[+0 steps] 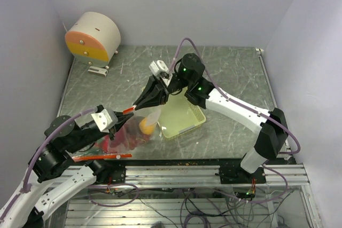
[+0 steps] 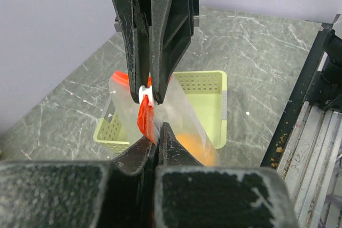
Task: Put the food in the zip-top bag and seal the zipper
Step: Zip the zipper food storage bag at the center of the board.
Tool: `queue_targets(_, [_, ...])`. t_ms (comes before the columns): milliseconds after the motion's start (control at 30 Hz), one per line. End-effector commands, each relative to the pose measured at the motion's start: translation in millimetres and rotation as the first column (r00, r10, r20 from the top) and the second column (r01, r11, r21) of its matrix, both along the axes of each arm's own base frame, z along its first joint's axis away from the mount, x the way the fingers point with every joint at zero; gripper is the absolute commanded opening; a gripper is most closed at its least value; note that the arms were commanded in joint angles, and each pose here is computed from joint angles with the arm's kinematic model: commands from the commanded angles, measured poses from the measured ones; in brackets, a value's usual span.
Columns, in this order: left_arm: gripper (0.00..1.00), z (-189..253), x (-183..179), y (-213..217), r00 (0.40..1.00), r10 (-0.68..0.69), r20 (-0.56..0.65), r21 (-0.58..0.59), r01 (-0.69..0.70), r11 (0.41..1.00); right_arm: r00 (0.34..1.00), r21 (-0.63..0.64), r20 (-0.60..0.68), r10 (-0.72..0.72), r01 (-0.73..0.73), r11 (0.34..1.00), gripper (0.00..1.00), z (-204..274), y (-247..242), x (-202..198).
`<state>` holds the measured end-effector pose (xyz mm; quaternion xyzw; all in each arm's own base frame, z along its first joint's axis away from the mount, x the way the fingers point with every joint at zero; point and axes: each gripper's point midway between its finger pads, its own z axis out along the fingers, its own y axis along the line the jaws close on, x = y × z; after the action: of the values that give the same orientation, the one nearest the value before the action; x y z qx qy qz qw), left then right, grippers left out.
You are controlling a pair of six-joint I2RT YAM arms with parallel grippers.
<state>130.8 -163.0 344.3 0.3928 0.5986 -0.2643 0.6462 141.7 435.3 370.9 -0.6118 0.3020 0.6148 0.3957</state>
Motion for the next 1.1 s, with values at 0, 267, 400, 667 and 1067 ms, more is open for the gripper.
queue_targets(0, [0.07,40,-11,11,0.995,0.008,0.095,-0.083,0.000,0.997,0.997,-0.048,-0.037,-0.063,0.061,0.997,0.00,-20,-4,26])
queue_targets(267, [0.07,52,-18,22,0.993,0.022,0.116,-0.086,-0.012,0.996,0.994,-0.061,-0.055,-0.090,0.087,0.994,0.00,-32,-24,51])
queue_targets(400, [0.07,58,-23,30,0.990,0.040,0.133,-0.094,-0.028,0.995,0.994,-0.077,-0.052,-0.098,0.094,0.993,0.00,-42,-34,61])
queue_targets(667, [0.07,65,-26,40,0.987,0.067,0.145,-0.097,-0.053,0.994,0.990,-0.091,-0.060,-0.125,0.120,0.989,0.00,-55,-45,76])
queue_targets(1067, [0.07,70,-31,49,0.985,0.081,0.154,-0.119,-0.063,0.991,0.965,-0.167,-0.122,-0.233,0.212,0.963,0.00,-92,-64,119])
